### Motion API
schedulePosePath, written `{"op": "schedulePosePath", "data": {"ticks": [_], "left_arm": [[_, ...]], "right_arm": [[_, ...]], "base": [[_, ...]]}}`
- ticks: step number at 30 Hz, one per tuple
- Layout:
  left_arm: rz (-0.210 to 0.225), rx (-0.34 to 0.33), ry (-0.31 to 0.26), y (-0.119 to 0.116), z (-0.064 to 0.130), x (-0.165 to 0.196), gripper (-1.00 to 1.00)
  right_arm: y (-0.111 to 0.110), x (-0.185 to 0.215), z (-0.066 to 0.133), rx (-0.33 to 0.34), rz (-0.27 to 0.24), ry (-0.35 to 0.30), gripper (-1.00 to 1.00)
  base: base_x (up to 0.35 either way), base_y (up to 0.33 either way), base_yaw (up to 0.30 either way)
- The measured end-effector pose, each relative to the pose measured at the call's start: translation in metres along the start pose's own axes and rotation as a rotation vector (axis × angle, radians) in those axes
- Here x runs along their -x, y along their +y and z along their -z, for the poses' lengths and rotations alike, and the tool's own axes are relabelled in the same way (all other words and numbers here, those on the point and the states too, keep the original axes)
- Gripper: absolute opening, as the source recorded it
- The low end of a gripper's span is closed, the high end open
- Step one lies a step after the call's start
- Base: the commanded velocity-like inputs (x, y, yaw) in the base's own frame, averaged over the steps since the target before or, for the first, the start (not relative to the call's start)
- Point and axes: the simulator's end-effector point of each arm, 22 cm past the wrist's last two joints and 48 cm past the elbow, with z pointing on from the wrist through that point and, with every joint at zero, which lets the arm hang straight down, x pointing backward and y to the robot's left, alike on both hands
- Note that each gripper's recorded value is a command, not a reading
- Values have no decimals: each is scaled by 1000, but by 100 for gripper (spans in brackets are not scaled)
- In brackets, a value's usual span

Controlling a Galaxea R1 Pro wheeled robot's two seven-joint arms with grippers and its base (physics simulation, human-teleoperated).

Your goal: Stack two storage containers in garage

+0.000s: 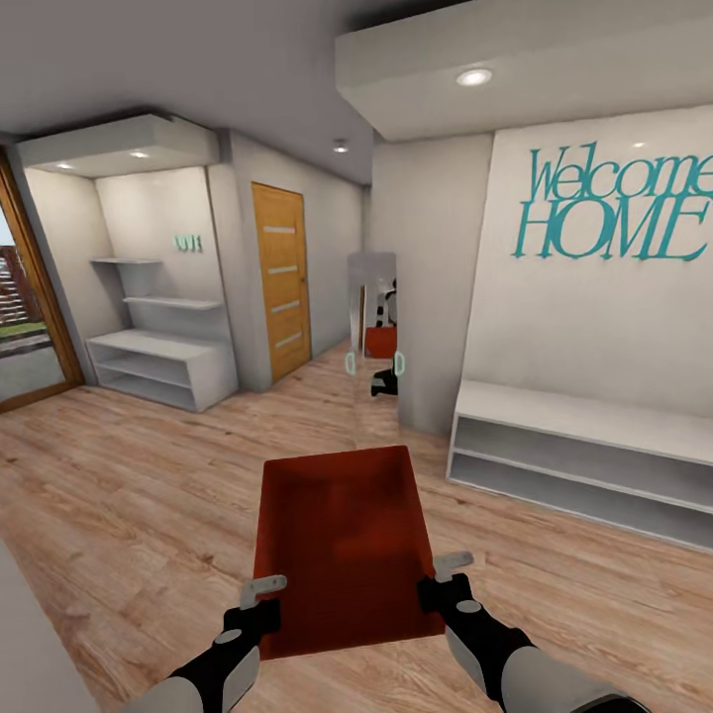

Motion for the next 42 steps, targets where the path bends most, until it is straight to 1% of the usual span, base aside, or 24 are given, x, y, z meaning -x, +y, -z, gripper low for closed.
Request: {"op": "schedulePosePath", "data": {"ticks": [20,42], "left_arm": [[1,0,0,0,0,0,-100],[0,0,0,0,0,0,-100]], "right_arm": [[0,0,0,0,1,0,-100],[0,0,0,0,0,0,-100]], "base": [[322,0,4],[322,0,242]]}}
